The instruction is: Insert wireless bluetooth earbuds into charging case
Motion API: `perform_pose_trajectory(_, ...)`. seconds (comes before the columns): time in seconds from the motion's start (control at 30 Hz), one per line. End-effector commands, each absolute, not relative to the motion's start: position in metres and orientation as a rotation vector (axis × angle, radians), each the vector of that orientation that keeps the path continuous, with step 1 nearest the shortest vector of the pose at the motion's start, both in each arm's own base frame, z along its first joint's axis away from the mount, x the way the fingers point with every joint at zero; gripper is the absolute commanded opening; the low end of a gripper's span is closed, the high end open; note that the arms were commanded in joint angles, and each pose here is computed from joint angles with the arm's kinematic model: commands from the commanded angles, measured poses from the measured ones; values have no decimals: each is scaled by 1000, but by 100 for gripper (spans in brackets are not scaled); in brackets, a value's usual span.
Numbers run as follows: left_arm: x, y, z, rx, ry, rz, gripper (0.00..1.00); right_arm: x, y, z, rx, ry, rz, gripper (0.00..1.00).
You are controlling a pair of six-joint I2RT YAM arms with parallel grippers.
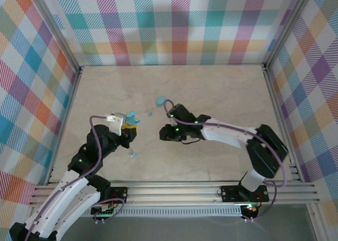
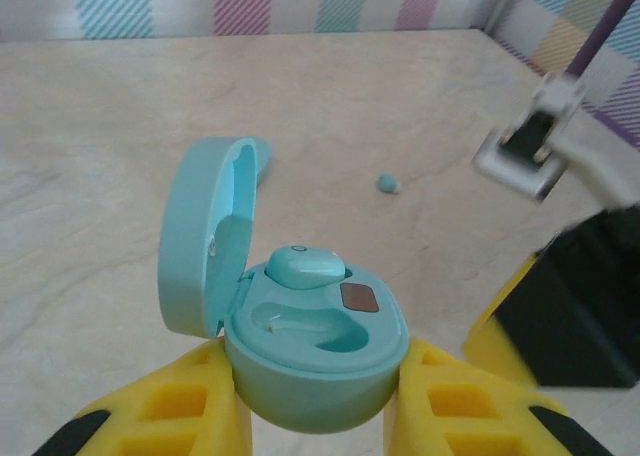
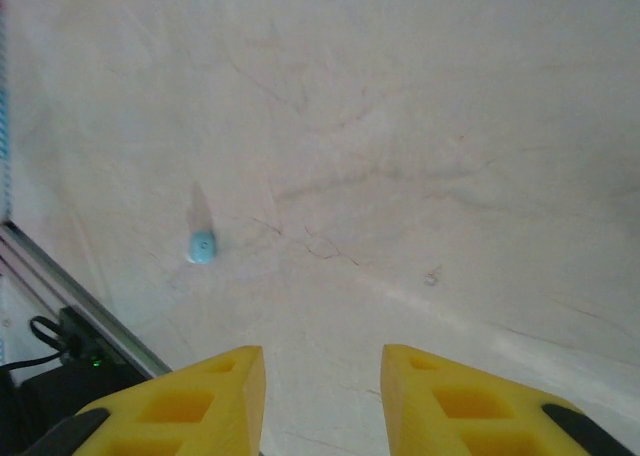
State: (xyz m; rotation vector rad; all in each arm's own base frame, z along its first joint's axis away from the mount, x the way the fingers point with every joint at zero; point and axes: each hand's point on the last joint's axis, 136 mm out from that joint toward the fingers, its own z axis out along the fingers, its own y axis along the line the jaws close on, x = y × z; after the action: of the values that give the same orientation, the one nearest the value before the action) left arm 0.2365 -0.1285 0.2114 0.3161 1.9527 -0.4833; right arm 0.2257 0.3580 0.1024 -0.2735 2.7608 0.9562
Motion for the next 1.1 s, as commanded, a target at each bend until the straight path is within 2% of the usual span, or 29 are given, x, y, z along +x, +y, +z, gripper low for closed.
perform_pose_trajectory(0.0, 232, -103, 226, 263, 1925, -359, 0, 219, 403, 105, -255, 2770, 1092, 37)
perform_pose_trajectory(0.3, 221, -82, 244, 217, 1895, -276, 0, 192, 470, 71, -312, 2901, 1028, 40)
perform_pose_trajectory(0.47, 219, -72, 252, 174, 1867, -243, 0, 184, 484, 62, -293, 2941, 972, 34)
perform_pose_trajectory(0.6, 218, -71, 255, 165, 1856, -243, 0, 177, 493, 58, -313, 2957, 947, 20)
perform_pose_trajectory(0.7, 218, -72, 256, 164, 1846, -259, 0, 174, 494, 53, -310, 2972, 922, 17)
perform_pose_trajectory(0.87, 215, -74, 255, 173, 1845, -279, 0, 176, 490, 47, -296, 2979, 852, 18)
perform_pose_trajectory(1.07, 212, -73, 254, 174, 1836, -282, 0, 178, 496, 42, -318, 2997, 807, 28)
